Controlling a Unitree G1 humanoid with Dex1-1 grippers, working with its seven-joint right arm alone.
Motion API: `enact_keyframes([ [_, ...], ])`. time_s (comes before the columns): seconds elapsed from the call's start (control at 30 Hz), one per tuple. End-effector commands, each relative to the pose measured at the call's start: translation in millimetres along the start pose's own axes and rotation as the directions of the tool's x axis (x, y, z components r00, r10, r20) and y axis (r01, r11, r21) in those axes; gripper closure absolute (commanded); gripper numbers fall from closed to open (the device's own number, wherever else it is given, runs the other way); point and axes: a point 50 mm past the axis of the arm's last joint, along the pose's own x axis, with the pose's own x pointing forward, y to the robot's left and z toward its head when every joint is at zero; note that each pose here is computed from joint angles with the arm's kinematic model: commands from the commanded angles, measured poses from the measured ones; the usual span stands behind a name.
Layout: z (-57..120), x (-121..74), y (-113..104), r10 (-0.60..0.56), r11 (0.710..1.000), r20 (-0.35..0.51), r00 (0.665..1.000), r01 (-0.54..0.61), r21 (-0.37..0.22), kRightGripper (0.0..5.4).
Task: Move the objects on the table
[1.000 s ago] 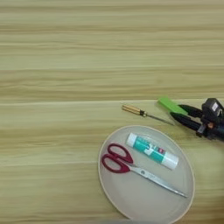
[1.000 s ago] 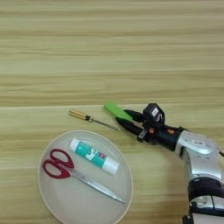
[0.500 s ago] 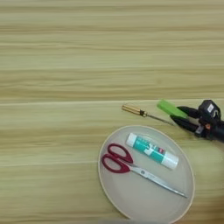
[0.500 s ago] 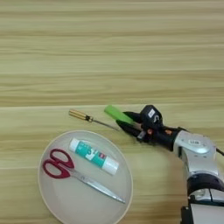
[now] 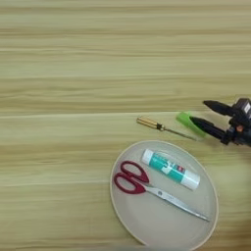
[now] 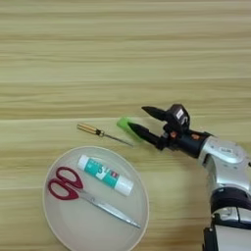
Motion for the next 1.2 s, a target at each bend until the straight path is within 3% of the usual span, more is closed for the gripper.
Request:
enact_keyframes([
  [0.03,39.1,1.1,-15.4,-0.01,0.995,0.109,0.994,0.021,-0.095,1.26],
  [0.33,46.6,-3.2,-4.4,0.085,0.992,0.139,0.987,-0.071,-0.1,0.42],
  [0.47,54.2,-6.1,3.1,0.138,0.985,0.155,0.978,-0.118,-0.129,0.03],
  [0.77,67.0,-18.0,23.0,0.258,0.958,0.163,0.952,-0.231,-0.168,0.03],
  [1.07,64.9,-32.8,52.8,0.359,0.922,0.065,0.931,-0.343,-0.177,0.03],
  [1.2,67.9,-37.9,67.9,0.415,0.901,0.028,0.909,-0.407,-0.15,0.03],
])
